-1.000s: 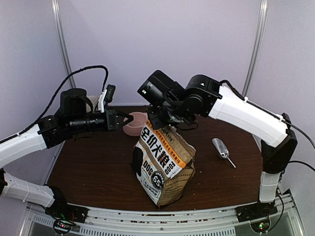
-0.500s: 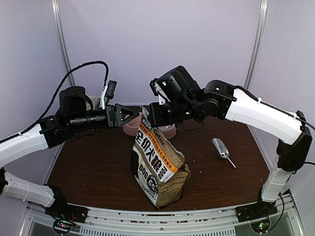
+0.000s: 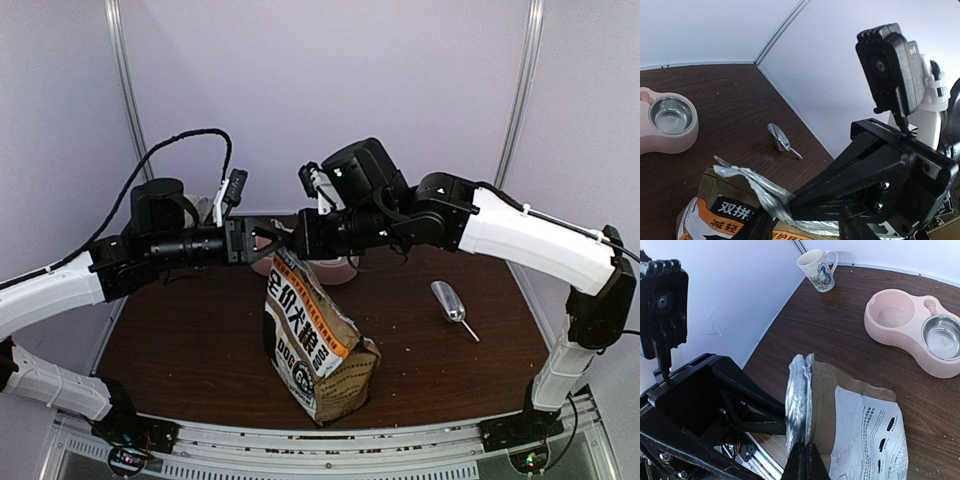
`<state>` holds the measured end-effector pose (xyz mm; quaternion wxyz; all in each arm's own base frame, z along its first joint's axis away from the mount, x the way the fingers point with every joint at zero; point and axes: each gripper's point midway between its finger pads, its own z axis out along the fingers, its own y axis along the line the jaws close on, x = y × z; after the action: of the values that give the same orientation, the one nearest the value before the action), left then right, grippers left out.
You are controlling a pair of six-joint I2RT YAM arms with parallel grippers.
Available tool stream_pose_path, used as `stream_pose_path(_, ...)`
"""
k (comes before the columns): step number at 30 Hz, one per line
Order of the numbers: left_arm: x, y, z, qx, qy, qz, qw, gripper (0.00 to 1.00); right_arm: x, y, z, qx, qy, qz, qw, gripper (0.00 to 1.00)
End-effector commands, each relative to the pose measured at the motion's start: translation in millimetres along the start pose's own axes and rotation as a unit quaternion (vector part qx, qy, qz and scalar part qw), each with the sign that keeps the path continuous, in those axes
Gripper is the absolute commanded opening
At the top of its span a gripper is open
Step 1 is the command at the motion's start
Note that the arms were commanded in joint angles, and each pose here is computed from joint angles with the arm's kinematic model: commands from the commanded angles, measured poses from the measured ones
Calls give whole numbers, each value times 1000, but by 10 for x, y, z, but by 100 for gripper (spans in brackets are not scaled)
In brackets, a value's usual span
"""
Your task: Serve the pet food
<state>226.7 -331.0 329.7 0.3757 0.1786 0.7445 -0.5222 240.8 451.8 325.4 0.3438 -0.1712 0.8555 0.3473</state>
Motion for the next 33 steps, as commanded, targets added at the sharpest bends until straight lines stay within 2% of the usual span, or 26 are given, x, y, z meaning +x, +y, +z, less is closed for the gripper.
stream_pose_path(1,-41,-110,-18,23,-14,8,1000,48,-230,138,-217,-31,-39,14,999,0)
stream_pose_path(6,12,-83,-53,20,-14,7,1000,48,-244,128,-216,-30,-42,18,998,0)
stream_pose_path(19,82,-21,71,17,0,-10,1000,32,-243,141,-207,-35,-39,19,998,0)
stream_pose_path(33,162,-66,198,32,14,-16,999,25,-300,180,-274,-43,-48,17,998,0)
